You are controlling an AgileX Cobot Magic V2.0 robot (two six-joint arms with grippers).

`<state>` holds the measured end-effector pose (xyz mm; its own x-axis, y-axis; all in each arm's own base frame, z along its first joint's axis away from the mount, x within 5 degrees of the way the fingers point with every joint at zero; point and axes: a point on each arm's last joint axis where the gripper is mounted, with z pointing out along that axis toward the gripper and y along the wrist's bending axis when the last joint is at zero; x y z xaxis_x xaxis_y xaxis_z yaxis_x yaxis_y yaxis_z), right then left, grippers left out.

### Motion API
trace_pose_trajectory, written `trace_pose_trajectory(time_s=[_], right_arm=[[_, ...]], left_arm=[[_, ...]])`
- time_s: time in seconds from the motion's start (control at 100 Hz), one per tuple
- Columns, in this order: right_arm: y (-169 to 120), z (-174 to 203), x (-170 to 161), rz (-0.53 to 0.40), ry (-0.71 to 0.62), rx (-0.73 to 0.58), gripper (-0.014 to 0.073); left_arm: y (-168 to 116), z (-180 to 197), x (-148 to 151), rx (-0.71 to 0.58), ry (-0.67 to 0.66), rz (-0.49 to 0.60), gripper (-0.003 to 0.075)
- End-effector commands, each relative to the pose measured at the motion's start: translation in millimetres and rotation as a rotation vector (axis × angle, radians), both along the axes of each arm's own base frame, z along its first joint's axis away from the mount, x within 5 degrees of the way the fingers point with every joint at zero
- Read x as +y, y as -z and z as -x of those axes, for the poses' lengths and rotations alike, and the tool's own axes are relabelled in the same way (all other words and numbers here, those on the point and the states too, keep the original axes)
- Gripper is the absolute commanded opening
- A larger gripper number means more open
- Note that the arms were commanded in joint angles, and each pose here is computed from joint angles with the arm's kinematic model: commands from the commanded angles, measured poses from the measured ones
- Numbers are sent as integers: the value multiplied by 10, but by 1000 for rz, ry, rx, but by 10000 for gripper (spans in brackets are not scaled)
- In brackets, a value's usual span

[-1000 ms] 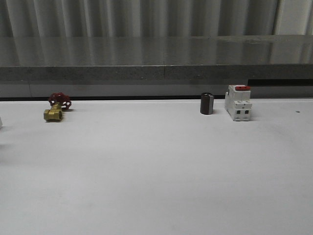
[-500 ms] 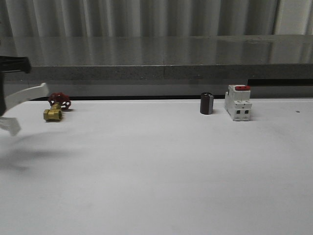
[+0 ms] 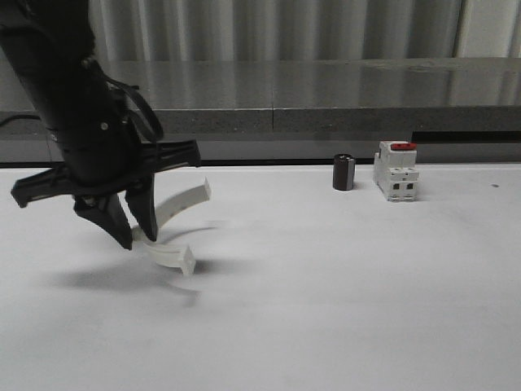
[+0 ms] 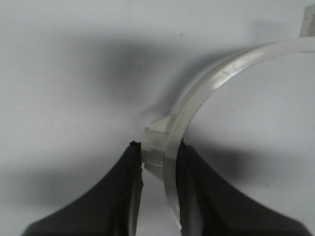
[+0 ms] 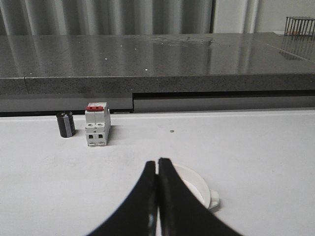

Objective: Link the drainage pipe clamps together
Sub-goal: 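Grasp the clamp half's end tab with the left gripper and lift it, then set the clamp half down mid-table, open the left gripper, withdraw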

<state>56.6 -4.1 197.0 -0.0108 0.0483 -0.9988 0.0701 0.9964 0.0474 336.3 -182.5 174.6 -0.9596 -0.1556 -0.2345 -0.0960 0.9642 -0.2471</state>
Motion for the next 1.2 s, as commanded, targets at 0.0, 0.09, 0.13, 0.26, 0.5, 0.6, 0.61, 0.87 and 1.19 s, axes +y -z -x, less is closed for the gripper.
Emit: trace_pose_trajectory(time_s=[0.0, 0.09, 0.13, 0.26, 0.5, 0.6, 0.61, 0.87, 1.19], right_arm=[[-131, 24, 3, 25, 2, -110, -66], [-131, 24, 3, 25, 2, -110, -66], [-131, 24, 3, 25, 2, -110, -66], [-131, 24, 3, 25, 2, -110, -66], [-131, 24, 3, 25, 2, -110, -66], [-131, 24, 3, 25, 2, -110, -66], [-131, 24, 3, 25, 2, -110, -66], [-131, 24, 3, 25, 2, -110, -66], [-136, 25, 3, 26, 1, -117, -66]], left_arm=[[-198, -36, -69, -79, -23, 72, 143], [-197, -32, -73, -73, -26, 77, 258], [-219, -33, -75, -74, -17, 75, 325], [-337, -33, -73, -89, -1, 73, 496], [-789, 134, 142, -143, 136, 10, 258], [-997, 219, 278, -208, 157, 10, 14], [-1034, 229, 296, -223, 158, 12, -1], [-1398, 512, 804, -356, 156, -22, -20], [-1555, 1121, 1537, -462, -2, -87, -20]])
